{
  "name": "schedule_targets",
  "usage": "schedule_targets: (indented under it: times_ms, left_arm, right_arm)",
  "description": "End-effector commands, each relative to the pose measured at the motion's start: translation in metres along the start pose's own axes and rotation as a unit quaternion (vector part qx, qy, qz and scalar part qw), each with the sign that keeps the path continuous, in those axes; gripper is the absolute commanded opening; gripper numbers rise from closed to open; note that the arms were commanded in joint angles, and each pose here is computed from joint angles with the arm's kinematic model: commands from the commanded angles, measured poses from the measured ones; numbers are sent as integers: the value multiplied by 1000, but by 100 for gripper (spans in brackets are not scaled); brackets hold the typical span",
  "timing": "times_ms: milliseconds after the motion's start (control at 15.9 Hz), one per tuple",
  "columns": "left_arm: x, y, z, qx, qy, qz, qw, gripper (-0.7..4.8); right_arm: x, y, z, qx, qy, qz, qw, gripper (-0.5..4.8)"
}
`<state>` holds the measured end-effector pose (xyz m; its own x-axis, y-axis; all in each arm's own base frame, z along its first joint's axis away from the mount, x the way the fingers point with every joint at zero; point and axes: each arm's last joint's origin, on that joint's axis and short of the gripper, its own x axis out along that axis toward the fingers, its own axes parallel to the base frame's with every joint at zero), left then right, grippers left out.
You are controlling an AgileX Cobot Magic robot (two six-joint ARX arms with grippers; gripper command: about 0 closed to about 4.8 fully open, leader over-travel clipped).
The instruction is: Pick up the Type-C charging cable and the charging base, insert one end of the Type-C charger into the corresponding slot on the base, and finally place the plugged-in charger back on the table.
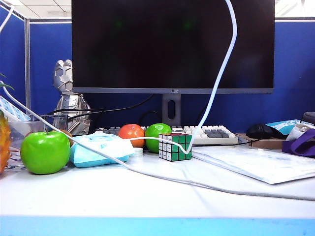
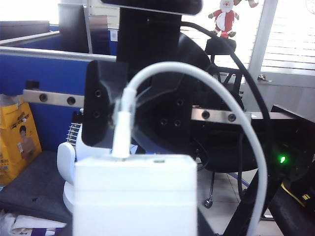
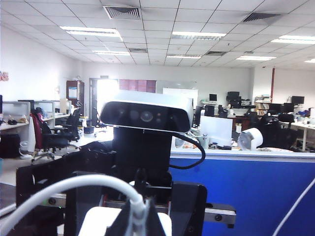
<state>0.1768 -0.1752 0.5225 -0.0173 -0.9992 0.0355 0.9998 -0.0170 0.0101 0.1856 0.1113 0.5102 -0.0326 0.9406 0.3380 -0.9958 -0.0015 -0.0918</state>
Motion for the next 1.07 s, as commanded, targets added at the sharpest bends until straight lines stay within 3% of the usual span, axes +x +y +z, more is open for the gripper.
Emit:
schedule_targets:
  times_ms: [63, 883, 1072]
  left_arm:
    - [-2, -4, 11, 35, -31, 2, 999, -6]
    - [-3, -4, 15, 51, -44, 3, 998, -6]
    - [-14, 2, 19, 44, -53, 26, 997, -6]
  right_arm:
    - [1, 0, -4, -3, 22, 17, 1000, -3]
    - [14, 4, -19, -4, 55, 69, 996, -3]
    - [11, 4, -22, -6, 71, 67, 995, -3]
